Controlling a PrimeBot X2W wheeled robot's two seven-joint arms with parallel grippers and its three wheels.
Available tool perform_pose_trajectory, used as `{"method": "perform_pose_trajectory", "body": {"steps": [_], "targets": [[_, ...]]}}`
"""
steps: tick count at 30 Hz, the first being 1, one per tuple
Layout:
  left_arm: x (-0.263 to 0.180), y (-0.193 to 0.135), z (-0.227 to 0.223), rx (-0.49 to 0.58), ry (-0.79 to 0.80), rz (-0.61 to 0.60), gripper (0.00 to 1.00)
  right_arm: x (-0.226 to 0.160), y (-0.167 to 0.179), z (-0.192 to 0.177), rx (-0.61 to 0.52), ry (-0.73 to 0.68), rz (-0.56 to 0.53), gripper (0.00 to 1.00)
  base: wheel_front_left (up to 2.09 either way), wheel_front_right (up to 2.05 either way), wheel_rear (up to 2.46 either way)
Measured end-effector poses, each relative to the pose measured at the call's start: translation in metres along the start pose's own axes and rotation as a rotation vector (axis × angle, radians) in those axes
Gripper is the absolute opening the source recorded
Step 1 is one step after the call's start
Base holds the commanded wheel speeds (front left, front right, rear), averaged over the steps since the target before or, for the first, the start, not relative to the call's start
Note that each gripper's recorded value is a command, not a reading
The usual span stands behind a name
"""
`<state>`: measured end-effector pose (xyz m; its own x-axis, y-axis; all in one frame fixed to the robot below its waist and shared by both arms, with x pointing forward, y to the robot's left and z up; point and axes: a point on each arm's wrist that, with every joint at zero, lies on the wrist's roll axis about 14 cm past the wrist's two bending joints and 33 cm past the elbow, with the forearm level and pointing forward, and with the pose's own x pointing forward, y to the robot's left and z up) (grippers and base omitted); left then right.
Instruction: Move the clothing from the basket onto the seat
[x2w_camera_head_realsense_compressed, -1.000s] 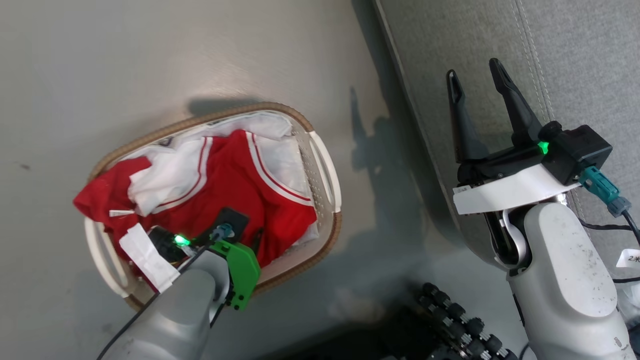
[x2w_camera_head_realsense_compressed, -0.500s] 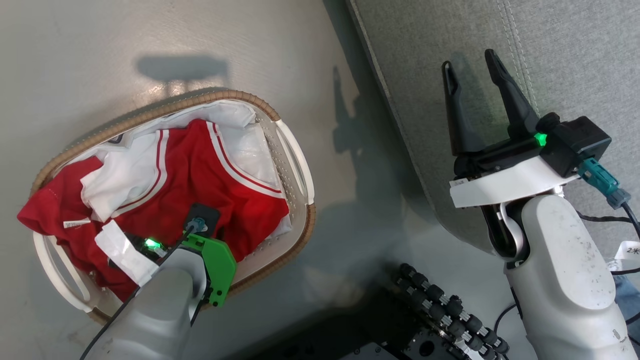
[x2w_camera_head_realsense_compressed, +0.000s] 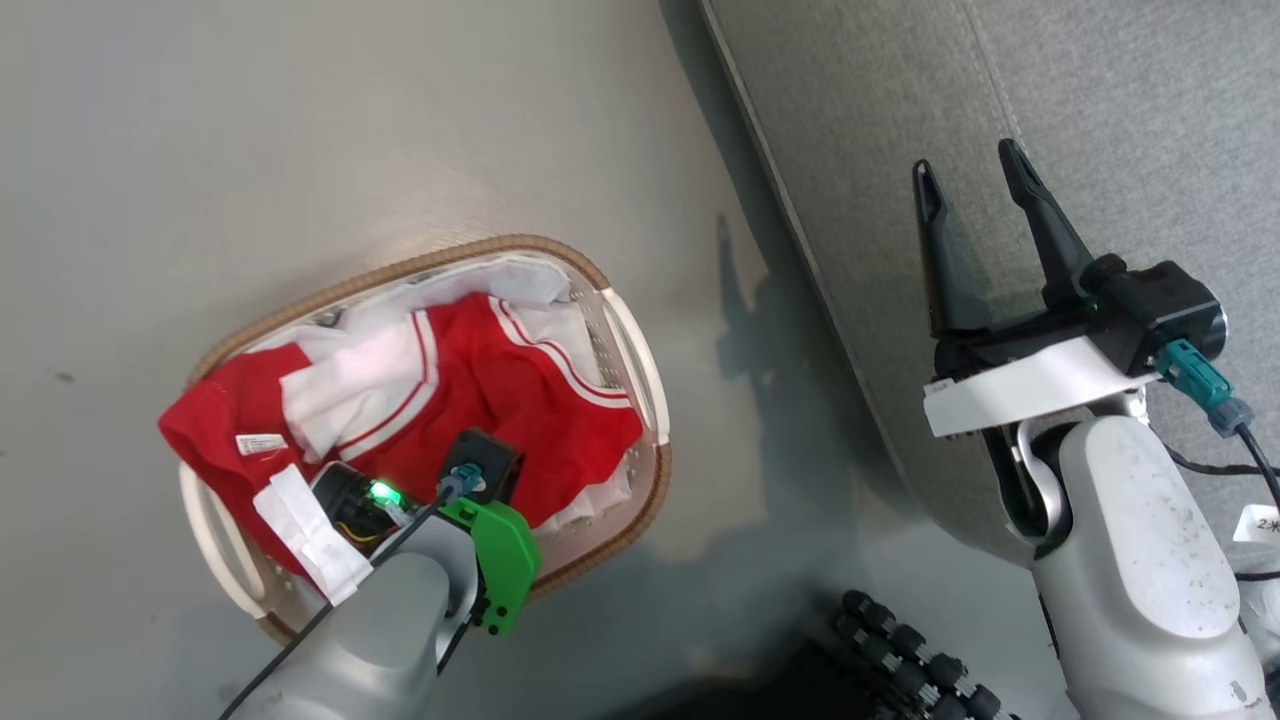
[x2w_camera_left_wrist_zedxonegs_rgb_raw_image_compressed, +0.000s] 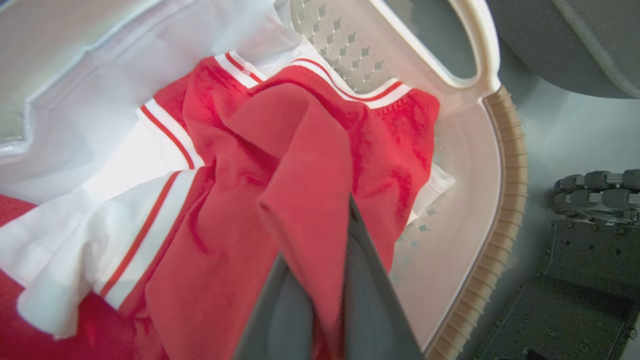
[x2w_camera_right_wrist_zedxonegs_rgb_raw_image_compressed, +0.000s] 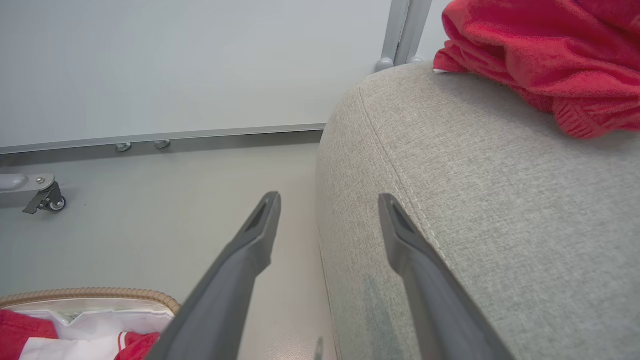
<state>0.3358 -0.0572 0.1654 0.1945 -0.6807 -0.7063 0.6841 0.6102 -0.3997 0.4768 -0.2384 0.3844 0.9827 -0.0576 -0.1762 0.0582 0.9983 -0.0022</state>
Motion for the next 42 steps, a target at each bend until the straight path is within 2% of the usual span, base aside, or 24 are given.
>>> {"method": "perform_pose_trajectory", "body": {"steps": [8, 15, 24, 34, 42], "targets": [[-0.035, -0.014, 0.056, 0.034, -0.172, 0.027, 0.0, -0.023, 0.003, 0.02, -0.02, -0.029, -0.001, 1.0, 0.0, 0.0, 0.0], [-0.077, -0.025, 0.118, 0.107, -0.365, 0.067, 0.0, -0.05, 0.007, 0.039, -0.017, -0.064, 0.003, 1.0, 0.0, 0.0, 0.0], [-0.16, -0.038, 0.209, 0.359, -0.617, 0.149, 0.0, -0.084, 0.023, 0.067, -0.008, -0.137, 0.042, 1.0, 0.0, 0.0, 0.0], [-0.26, -0.088, 0.297, 0.678, -0.851, 0.21, 0.0, -0.111, 0.05, 0.104, -0.003, -0.25, 0.123, 1.0, 0.0, 0.0, 0.0], [-0.328, -0.119, 0.347, 0.826, -0.99, 0.27, 0.0, -0.121, 0.079, 0.128, -0.012, -0.319, 0.21, 1.0, 0.0, 0.0, 0.0]]}}
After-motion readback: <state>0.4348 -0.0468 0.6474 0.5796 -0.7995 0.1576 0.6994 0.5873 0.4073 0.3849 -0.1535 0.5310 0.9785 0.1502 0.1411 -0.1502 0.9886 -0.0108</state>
